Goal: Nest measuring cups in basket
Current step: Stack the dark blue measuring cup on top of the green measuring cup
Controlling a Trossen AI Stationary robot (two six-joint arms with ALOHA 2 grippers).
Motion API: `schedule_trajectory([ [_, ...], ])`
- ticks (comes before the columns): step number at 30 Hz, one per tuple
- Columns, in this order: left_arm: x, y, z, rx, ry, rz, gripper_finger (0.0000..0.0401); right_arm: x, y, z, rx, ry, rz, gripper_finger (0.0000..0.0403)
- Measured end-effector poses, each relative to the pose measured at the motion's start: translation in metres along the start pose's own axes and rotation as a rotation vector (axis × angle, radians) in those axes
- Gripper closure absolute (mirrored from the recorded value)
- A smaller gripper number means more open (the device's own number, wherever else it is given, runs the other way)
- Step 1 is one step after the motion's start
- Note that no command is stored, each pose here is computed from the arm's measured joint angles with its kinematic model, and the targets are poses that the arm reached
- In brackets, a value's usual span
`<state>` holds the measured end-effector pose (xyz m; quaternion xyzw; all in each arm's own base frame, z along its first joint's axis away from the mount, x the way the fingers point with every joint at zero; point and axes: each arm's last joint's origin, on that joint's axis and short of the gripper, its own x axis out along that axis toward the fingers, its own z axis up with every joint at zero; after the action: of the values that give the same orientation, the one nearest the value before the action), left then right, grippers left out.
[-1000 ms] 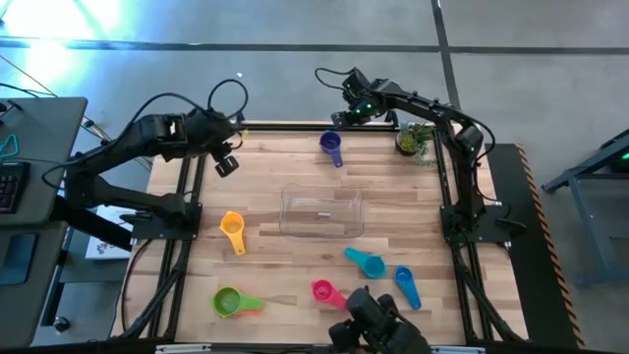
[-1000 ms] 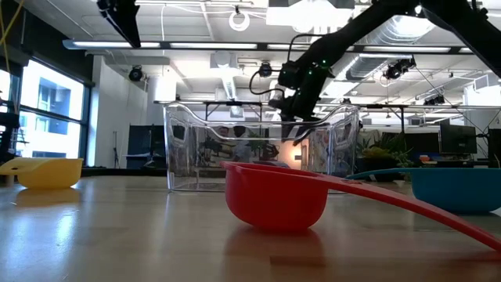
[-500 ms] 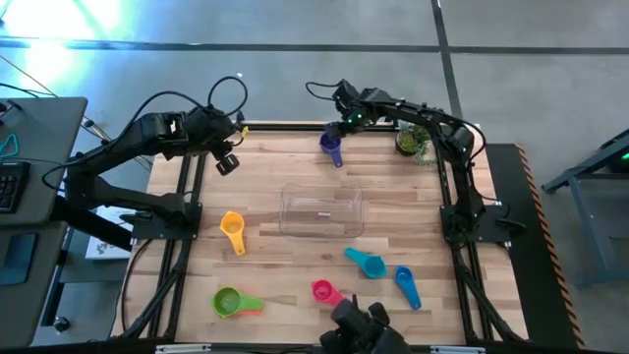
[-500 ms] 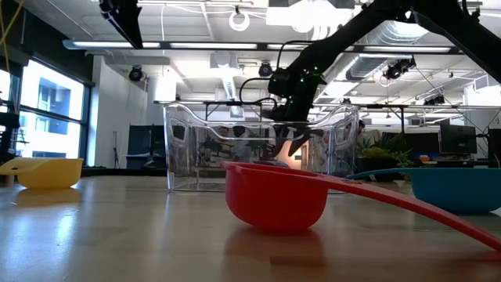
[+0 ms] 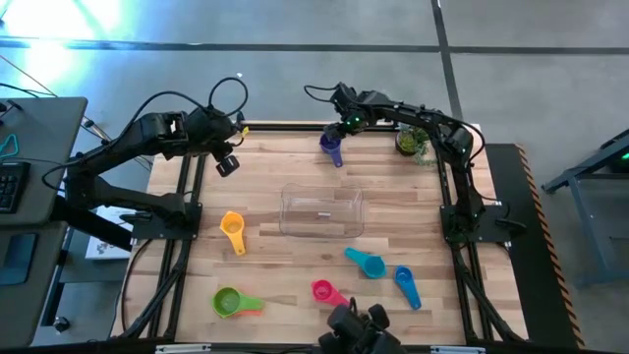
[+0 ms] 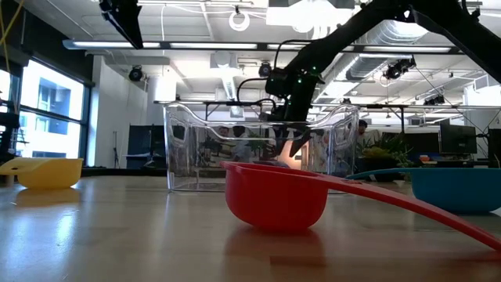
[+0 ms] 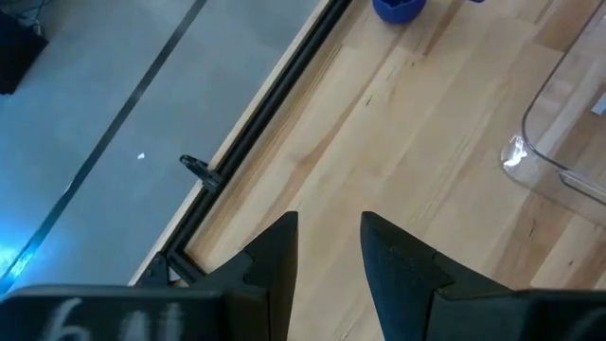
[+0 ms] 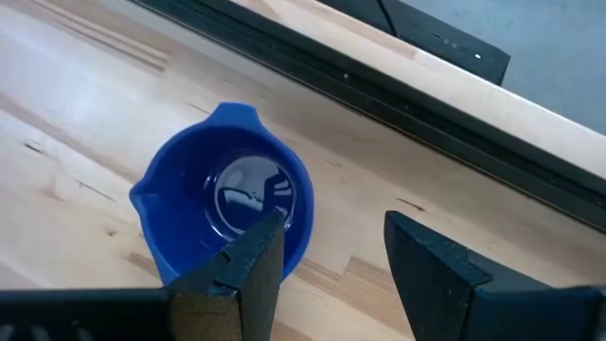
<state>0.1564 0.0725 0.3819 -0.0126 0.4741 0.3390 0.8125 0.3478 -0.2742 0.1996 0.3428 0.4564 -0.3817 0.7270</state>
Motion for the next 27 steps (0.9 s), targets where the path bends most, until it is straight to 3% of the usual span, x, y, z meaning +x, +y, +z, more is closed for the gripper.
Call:
schedule_trajectory([
  [20, 0.000, 0.000, 0.000, 0.010, 0.001, -0.001, 0.0293, 0.028, 0.006, -0.008, -0.029, 0.055, -0.022, 0.0228],
  [27, 0.000, 0.000, 0.000, 0.016, 0.000, -0.001, 0.0293, 0.028, 0.006, -0.008, -0.030, 0.055, -0.013, 0.0283],
])
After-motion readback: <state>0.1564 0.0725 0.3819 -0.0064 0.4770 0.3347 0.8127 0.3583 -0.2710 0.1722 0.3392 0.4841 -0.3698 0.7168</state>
